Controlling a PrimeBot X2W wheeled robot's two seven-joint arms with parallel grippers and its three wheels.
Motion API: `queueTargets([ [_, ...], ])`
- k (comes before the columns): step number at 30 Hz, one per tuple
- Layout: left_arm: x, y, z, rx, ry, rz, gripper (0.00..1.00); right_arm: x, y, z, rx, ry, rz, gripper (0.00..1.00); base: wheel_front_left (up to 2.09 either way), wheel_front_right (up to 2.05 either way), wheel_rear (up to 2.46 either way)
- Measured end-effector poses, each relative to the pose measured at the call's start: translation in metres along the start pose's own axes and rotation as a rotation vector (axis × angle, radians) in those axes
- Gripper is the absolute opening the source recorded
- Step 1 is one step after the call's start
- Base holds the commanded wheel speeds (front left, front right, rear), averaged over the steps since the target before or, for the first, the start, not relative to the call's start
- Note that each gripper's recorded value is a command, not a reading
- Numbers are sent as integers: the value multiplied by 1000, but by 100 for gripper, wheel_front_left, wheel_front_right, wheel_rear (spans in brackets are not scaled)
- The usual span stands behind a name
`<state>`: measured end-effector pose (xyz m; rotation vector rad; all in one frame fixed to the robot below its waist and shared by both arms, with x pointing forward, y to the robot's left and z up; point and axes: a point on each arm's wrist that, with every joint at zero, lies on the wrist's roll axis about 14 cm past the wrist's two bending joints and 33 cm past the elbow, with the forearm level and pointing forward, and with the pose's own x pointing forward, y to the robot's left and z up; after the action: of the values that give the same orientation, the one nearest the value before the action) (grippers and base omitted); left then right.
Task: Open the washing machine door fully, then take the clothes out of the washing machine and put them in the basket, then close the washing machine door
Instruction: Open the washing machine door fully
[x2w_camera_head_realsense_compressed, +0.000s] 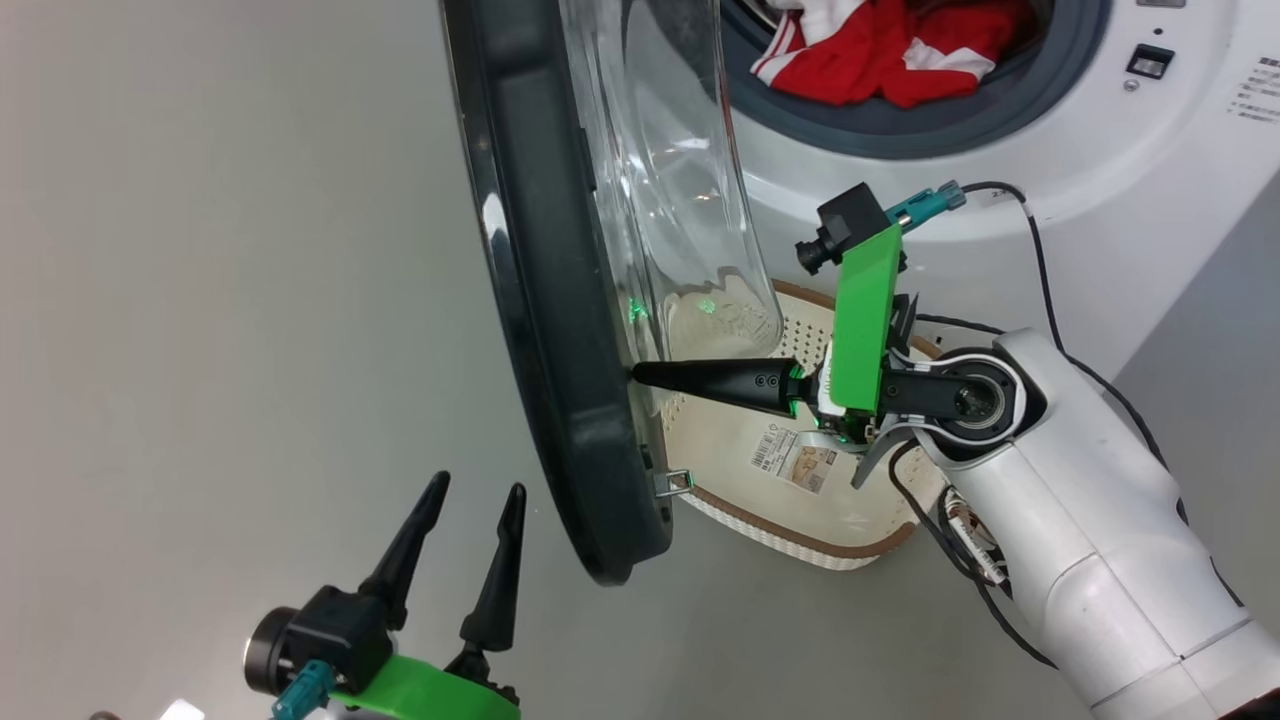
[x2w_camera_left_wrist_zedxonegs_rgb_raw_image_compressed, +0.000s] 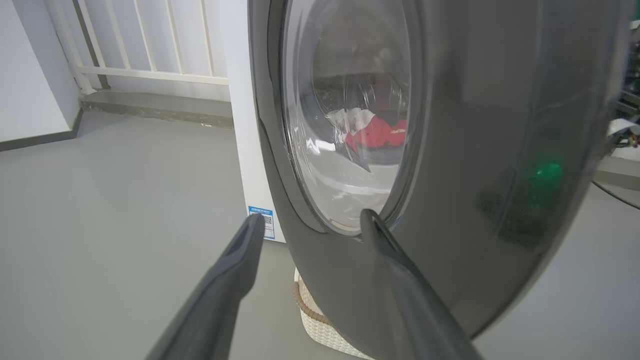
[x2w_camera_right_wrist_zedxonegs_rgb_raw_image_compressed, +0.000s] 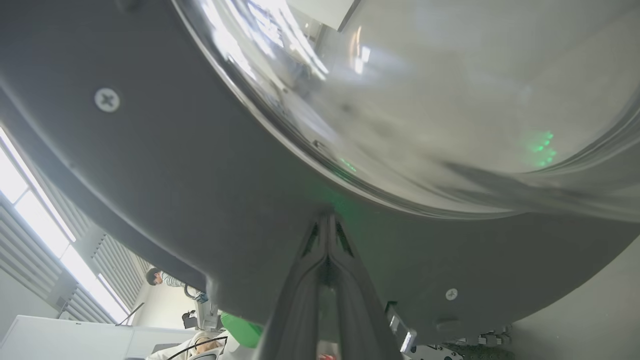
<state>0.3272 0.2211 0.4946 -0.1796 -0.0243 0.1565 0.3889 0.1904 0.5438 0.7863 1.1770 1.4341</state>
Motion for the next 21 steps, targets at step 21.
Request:
queueTargets([
  [21, -16, 30, 5, 4, -12, 130, 100, 32, 12, -22, -9, 110, 43, 0, 0, 0, 0],
])
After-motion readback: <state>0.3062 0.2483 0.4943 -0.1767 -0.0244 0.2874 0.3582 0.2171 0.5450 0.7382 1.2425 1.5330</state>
